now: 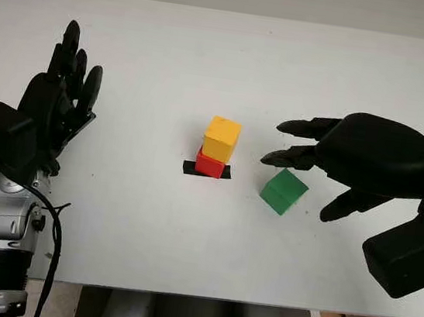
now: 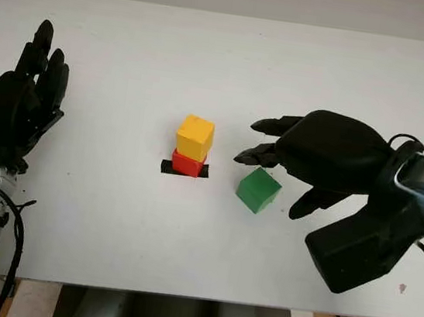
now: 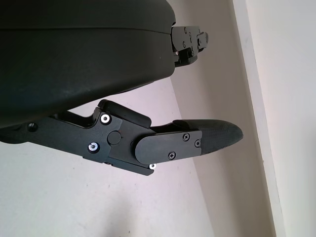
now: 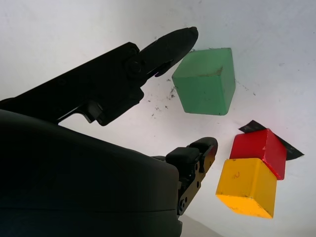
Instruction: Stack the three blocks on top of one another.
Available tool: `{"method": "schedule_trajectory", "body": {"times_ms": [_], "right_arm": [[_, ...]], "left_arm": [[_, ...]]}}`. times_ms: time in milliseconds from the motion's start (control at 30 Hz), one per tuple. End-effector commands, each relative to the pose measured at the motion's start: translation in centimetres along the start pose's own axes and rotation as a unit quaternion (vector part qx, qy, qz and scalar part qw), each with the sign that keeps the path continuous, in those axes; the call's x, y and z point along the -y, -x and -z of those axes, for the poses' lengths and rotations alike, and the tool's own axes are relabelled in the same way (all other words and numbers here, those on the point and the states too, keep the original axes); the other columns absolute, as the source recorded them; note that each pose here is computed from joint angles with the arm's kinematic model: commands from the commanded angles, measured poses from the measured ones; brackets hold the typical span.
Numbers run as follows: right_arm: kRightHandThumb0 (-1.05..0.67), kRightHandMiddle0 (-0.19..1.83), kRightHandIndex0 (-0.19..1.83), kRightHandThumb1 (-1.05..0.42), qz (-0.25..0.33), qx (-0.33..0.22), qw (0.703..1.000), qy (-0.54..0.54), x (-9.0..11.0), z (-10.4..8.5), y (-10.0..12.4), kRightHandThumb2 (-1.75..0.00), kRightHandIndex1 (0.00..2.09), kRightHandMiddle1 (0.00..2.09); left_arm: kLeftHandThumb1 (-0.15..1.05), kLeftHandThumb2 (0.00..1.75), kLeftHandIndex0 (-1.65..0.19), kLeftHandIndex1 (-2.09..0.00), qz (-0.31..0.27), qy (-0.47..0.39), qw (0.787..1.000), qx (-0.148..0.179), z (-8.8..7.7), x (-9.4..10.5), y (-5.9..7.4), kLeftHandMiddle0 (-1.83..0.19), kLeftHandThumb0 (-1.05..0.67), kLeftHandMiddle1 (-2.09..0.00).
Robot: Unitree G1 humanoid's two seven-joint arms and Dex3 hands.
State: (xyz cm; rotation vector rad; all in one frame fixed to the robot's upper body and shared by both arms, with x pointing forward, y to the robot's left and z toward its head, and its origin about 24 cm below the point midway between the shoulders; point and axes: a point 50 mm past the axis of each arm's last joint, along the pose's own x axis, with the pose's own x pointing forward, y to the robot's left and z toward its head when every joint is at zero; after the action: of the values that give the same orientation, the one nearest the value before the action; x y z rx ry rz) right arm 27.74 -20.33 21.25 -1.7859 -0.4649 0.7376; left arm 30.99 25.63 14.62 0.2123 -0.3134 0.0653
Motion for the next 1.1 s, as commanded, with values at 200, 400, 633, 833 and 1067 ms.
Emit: {"method": "schedule_trajectory", "body": {"times_ms": [200,400,633,833,1067], "right_arm": [[-0.59,0.55,0.25,-0.80,0.023,0.008,1.000,-0.006,-1.8,0.0,-0.9,-0.06,0.06,0.08],[-0.59,0.58,0.27,-0.81,0.047,0.009,0.999,-0.020,-2.7,0.5,-1.5,-0.06,0.06,0.09],[-0.58,0.59,0.29,-0.82,0.050,0.007,0.998,-0.028,-3.1,0.8,-1.8,-0.06,0.06,0.09],[-0.56,0.62,0.29,-0.83,0.048,0.011,0.998,-0.038,-3.3,1.0,-2.1,-0.06,0.06,0.11],[-0.51,0.74,0.35,-0.86,0.065,0.020,0.997,-0.037,-3.2,1.0,-2.3,-0.06,0.09,0.19]], "left_arm": [[1.05,0.52,0.14,-0.05,0.008,-0.007,1.000,-0.002,-0.1,-0.2,0.2,0.14,-0.65,-0.05],[1.05,0.51,0.15,-0.04,0.014,-0.022,1.000,0.000,-0.2,0.0,0.3,0.16,-0.65,-0.05],[1.05,0.52,0.15,-0.05,0.017,-0.028,0.999,0.000,-0.2,0.0,0.4,0.15,-0.66,-0.05],[1.05,0.52,0.16,-0.04,0.019,-0.026,0.999,0.002,-0.3,0.1,0.5,0.16,-0.65,-0.05],[1.05,0.52,0.15,-0.05,0.020,-0.023,1.000,-0.001,0.0,0.0,0.5,0.16,-0.65,-0.05]]}}
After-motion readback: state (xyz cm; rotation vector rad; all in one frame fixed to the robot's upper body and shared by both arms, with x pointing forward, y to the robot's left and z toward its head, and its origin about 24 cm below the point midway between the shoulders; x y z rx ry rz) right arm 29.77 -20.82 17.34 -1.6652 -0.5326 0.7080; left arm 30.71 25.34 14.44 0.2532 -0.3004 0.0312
